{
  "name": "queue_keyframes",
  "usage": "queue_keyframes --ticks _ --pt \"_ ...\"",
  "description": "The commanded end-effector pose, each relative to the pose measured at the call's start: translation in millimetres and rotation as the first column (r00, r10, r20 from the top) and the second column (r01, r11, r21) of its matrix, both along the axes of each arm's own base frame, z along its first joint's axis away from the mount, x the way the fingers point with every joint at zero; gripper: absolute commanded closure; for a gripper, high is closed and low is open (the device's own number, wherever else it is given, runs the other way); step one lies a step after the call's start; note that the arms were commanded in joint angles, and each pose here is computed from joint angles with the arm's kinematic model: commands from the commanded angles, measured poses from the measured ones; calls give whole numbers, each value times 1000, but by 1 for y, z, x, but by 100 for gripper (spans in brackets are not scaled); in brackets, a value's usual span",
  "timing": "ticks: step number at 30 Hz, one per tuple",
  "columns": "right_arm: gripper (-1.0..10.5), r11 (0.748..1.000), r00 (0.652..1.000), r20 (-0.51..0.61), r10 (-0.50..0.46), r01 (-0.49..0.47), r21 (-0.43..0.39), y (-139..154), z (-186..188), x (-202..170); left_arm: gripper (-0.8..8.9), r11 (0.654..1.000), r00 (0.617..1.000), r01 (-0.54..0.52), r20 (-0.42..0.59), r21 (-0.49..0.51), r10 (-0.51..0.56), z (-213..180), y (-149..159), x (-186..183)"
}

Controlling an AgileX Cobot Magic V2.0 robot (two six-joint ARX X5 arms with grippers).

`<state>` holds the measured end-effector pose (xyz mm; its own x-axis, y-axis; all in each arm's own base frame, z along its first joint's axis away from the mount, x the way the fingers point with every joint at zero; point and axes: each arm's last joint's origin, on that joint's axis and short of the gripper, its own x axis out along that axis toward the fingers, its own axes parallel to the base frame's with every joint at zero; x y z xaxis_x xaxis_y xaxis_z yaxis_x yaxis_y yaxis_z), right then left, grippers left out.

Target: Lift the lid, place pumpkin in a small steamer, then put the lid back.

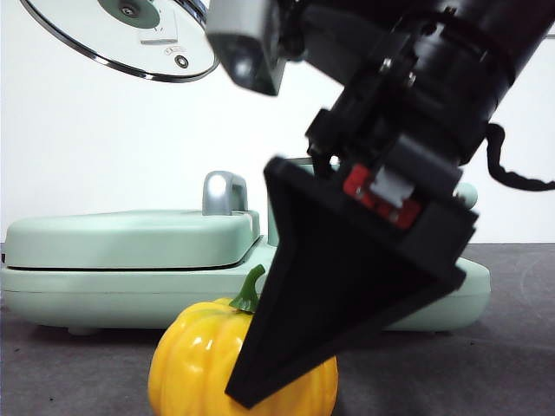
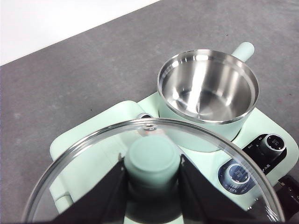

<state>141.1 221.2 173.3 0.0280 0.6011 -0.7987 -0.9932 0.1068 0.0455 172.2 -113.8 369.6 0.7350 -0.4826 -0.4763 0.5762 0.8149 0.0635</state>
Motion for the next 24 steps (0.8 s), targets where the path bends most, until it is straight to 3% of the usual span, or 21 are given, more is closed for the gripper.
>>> queue_keyframes --ticks 1,5,16,20,24 --pt "463 1000 1000 3 -4 4 6 6 0 1 804 1000 998 8 58 -21 -7 12 0 -1" --pt "578 999 999 -22 -41 42 8 6 1 1 804 1000 998 8 58 -21 -7 12 0 -1" --pt "583 982 981 -105 -162 171 83 -14 38 -9 804 999 997 9 77 -33 -6 14 -1 0" --pt "583 946 944 -131 -301 313 81 -33 65 -13 804 999 997 9 78 -35 -6 15 -1 0" --pt "583 887 883 -128 -451 459 41 -50 91 -9 804 999 997 8 76 -32 -6 14 -1 0"
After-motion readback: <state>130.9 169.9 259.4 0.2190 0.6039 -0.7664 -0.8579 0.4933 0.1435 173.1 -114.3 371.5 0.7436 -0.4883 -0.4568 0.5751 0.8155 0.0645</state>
